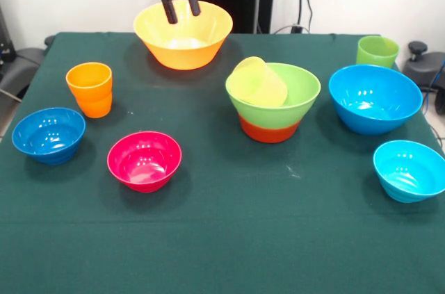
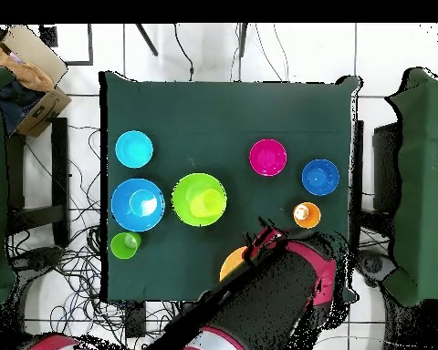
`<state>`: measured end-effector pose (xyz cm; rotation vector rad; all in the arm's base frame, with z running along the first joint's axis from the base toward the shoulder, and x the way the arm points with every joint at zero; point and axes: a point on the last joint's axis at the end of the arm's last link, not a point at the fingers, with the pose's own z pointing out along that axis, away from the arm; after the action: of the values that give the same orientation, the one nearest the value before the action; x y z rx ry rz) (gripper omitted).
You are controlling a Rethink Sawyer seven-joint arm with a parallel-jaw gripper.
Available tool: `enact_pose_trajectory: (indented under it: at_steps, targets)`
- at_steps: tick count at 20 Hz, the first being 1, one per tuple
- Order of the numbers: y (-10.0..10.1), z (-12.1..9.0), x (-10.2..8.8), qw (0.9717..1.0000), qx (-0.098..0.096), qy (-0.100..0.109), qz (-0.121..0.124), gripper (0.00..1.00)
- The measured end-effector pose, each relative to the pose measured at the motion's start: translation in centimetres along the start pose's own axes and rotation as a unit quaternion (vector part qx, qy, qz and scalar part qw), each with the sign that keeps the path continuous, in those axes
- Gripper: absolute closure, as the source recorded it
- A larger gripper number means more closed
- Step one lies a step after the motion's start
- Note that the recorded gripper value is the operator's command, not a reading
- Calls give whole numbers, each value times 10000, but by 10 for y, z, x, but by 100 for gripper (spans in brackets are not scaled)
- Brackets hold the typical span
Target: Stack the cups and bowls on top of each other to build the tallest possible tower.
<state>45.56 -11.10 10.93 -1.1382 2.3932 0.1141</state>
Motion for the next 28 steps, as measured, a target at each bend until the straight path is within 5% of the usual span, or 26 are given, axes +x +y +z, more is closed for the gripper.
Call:
enact_pose_trajectory:
  at_steps: [16, 22, 28]
  targets:
    - [-21, -7, 10, 9950, 819, -341, -467, 0]
    - [-32, -2, 17, 9864, 1236, -658, -861, 0]
    - [-36, 10, 16, 9735, 1499, -1025, -1393, 0]
